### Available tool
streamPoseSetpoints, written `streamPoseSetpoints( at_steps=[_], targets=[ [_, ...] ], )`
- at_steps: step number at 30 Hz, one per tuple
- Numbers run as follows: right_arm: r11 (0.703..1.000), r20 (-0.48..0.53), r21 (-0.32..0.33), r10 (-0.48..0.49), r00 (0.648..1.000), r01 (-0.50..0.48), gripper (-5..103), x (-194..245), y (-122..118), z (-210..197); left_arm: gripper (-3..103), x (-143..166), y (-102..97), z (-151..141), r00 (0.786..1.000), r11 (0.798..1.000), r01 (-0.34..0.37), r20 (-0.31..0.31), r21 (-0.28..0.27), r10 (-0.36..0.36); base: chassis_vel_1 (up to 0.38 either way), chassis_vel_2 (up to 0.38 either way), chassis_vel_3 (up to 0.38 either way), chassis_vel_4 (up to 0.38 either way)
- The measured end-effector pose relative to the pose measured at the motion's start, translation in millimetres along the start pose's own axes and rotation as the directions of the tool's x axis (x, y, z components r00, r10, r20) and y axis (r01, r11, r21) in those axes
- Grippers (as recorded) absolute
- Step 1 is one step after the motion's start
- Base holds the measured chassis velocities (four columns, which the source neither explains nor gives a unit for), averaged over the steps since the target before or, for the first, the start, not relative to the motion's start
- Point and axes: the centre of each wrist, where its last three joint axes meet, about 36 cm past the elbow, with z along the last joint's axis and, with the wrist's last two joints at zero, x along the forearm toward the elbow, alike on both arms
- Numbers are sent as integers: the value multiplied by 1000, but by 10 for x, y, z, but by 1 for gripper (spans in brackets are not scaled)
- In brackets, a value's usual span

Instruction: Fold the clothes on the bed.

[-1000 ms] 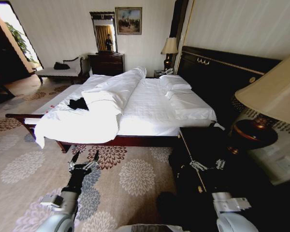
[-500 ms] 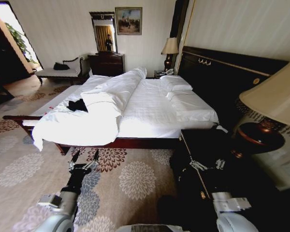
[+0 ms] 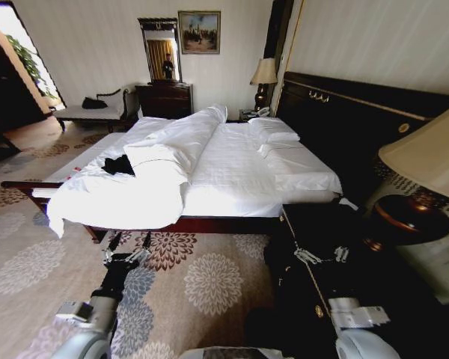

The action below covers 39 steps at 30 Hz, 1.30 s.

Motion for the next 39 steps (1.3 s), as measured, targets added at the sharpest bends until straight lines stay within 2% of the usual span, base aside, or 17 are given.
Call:
streamPoseSetpoints(
  at_steps=[39],
  targets=[
    [1000,14,4,9,1000,-9,100,-14,-50,-19,100,5,-5,39,1000,1000,9,8,4,-9,-68,69,70,-67]
  ],
)
